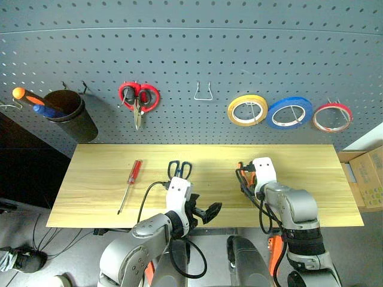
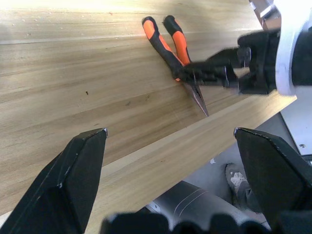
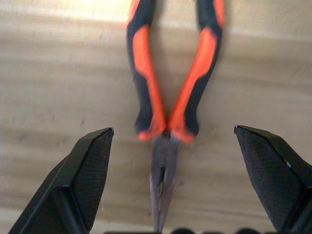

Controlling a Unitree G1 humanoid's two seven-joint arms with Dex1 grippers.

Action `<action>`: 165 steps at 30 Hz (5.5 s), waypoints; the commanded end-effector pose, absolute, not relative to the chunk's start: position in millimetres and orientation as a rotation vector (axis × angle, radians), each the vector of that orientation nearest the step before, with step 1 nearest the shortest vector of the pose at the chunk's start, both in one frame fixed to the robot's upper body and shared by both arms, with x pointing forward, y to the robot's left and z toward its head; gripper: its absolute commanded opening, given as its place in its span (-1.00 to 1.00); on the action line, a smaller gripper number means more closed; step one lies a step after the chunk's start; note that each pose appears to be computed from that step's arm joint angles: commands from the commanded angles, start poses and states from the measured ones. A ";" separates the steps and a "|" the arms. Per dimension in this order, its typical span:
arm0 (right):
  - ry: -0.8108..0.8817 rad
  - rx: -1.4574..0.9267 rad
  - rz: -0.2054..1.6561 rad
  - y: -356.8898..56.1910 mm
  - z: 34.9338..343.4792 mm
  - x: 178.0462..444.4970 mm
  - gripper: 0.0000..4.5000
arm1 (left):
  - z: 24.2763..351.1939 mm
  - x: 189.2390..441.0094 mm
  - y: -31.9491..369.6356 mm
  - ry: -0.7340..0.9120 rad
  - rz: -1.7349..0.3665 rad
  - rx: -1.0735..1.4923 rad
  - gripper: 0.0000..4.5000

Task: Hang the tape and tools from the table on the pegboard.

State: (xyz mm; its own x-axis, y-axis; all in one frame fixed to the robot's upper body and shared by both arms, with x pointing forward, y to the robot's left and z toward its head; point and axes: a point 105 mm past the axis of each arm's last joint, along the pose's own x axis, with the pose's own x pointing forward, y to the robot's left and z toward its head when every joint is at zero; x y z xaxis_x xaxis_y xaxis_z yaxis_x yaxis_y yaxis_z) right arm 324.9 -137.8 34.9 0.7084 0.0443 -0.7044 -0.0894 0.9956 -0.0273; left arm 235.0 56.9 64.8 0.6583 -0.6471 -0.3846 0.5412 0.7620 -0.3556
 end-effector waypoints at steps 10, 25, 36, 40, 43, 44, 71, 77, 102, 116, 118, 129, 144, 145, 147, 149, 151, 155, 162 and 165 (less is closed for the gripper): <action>0.831 0.000 0.045 -138.8 32.6 337.2 0.93 | 78.0 231.3 47.5 0.475 -0.725 -0.220 1.00; 0.934 0.029 0.023 -140.7 21.9 332.2 0.93 | 78.0 226.1 38.7 0.487 -0.740 -0.229 1.00; 0.949 0.022 0.017 -141.3 21.1 331.2 -0.23 | 77.9 227.5 38.2 0.485 -0.736 -0.232 1.00; 0.946 0.006 0.013 -144.3 21.7 332.9 -0.23 | 77.9 227.2 36.6 0.486 -0.739 -0.235 1.00; 0.940 -0.009 0.027 -144.2 22.8 334.0 -0.23 | 78.0 228.3 36.0 0.484 -0.741 -0.234 1.00; 0.929 -0.025 0.037 -144.6 25.3 334.2 -0.23 | 78.5 229.2 36.0 0.481 -0.741 -0.233 1.00; 0.087 0.009 0.618 -57.3 178.6 294.7 -0.23 | 190.2 233.5 100.1 -0.038 -0.551 -0.245 1.00; -0.108 0.118 0.627 -42.9 223.7 312.4 -0.23 | 219.7 234.7 115.0 -0.131 -0.499 -0.180 1.00; -0.598 0.068 0.531 -5.5 306.8 369.9 -0.23 | 236.9 259.3 115.8 -0.208 -0.435 -0.137 1.00; -0.591 0.068 0.404 -14.4 276.5 399.2 -0.23 | 237.4 273.8 118.5 -0.219 -0.402 -0.134 1.00; -0.571 0.075 0.386 -16.5 269.7 403.3 -0.23 | 237.4 274.1 118.2 -0.220 -0.400 -0.134 1.00; -0.475 0.079 0.313 -27.8 234.4 417.9 -0.23 | 234.9 271.4 113.0 -0.210 -0.409 -0.141 1.00; -0.429 -0.045 0.257 -33.0 216.0 420.5 0.34 | 233.2 273.1 115.9 -0.204 -0.411 -0.131 1.00; -0.430 -0.046 0.258 -33.2 216.2 420.4 0.49 | 233.1 273.1 116.2 -0.203 -0.411 -0.131 1.00; -0.433 -0.048 0.259 -33.7 216.7 420.3 0.79 | 232.9 273.4 116.3 -0.203 -0.410 -0.131 1.00; -0.434 -0.050 0.259 -34.4 217.0 420.2 0.99 | 232.8 273.6 116.1 -0.203 -0.410 -0.132 1.00; -0.435 -0.053 0.257 -35.4 217.2 420.4 0.99 | 232.8 273.7 115.5 -0.204 -0.410 -0.133 1.00; -0.438 -0.056 0.264 -35.5 217.8 419.2 0.99 | 232.2 274.0 115.0 -0.202 -0.411 -0.136 1.00; -0.474 -0.080 0.353 -37.2 227.2 401.4 0.99 | 231.3 274.9 114.3 -0.200 -0.416 -0.137 1.00; -0.481 -0.105 0.439 -38.5 229.7 384.6 0.99 | 230.3 275.5 115.0 -0.198 -0.417 -0.137 1.00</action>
State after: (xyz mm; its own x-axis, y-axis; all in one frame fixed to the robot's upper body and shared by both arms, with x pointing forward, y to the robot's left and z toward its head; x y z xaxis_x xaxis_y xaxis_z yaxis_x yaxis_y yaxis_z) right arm 397.7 -43.8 208.9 0.8455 0.3853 0.3698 -0.3398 0.9223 -0.1840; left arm 278.6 115.7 222.6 0.9062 -0.3834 0.1784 0.4045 0.9089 -0.1016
